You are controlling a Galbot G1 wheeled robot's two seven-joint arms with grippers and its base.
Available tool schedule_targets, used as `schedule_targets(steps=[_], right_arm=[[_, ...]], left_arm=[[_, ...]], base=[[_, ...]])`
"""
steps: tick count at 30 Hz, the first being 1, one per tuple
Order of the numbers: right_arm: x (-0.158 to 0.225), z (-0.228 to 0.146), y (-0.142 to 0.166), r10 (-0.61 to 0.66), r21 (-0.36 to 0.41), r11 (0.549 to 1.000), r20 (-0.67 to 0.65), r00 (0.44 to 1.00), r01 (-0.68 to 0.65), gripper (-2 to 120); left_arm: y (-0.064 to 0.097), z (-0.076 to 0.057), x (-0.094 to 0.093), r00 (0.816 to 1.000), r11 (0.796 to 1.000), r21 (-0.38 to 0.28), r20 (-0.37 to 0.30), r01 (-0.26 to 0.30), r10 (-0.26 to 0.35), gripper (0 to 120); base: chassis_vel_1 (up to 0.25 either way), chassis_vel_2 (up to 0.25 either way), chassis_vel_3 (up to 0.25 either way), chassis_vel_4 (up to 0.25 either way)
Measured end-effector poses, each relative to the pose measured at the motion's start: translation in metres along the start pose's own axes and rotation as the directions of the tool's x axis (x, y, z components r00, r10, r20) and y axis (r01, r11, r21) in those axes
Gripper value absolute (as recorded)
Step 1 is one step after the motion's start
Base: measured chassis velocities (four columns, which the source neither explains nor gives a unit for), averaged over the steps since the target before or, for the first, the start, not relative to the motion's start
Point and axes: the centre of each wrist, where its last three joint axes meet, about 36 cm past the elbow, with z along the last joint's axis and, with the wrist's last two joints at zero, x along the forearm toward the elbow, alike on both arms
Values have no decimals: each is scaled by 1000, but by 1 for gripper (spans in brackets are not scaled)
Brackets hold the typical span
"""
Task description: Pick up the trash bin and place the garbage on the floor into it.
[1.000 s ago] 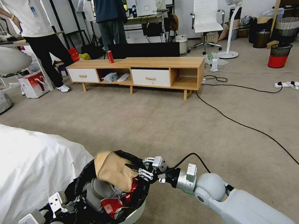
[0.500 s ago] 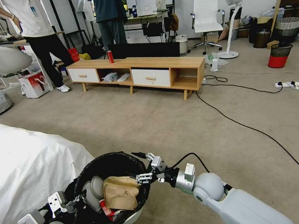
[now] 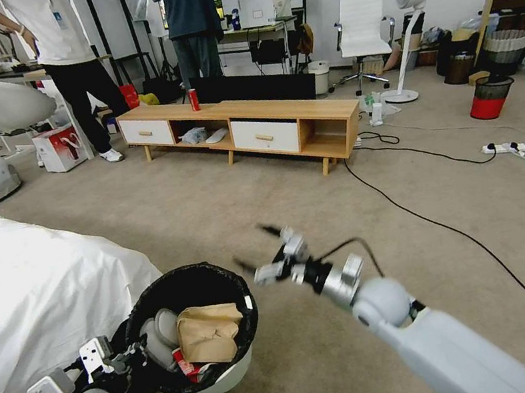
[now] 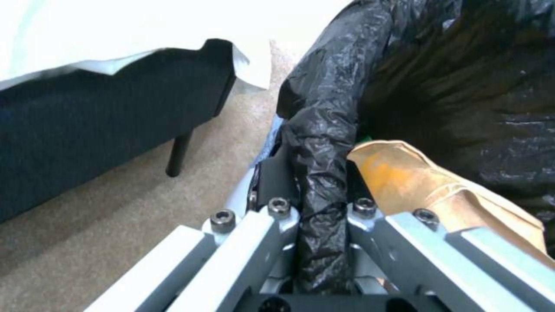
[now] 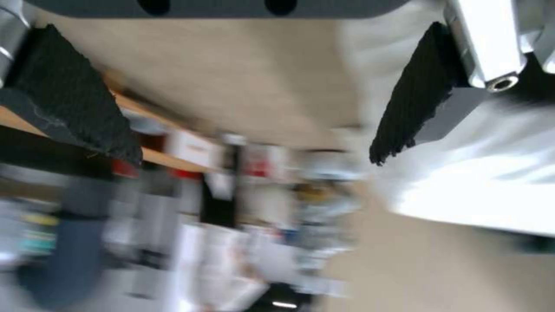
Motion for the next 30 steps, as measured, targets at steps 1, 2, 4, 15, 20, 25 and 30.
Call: schedule_targets(steps=[1,2,4,15,20,25,30], right_arm=[[-2,-13,-6,111,-7,994,-28,993,-112,100],[-4,-24,-12,224,-8,974,-61,973,-225,100],[-4,-28,-14,268,-7,963,-77,960,-269,100],[21,-31,-16,465,0,881,-186,866,-473,100],[26,-32,-12,455,-3,886,-179,872,-464,100],[27,-31,-10,450,0,889,-178,875,-457,100],[28,-33,-13,453,5,888,-170,875,-459,100]], left_arm=[[0,-1,0,1000,1000,0,4,-1,1,3],[0,-2,0,1000,1000,2,10,-2,2,3],[0,-2,0,1000,1000,2,12,-2,2,3],[-1,-5,-1,1000,1000,0,21,-8,8,3],[-1,-5,1,1000,1000,-7,21,-6,6,3],[-1,-6,3,1000,1000,-11,21,-4,4,3],[-2,-8,6,1000,1000,-15,30,-7,8,3]], base=[[0,0,0,0],[0,0,0,0],[0,0,0,0],[0,0,0,0],[0,0,0,0],[0,0,0,0],[-10,-9,-10,-10]])
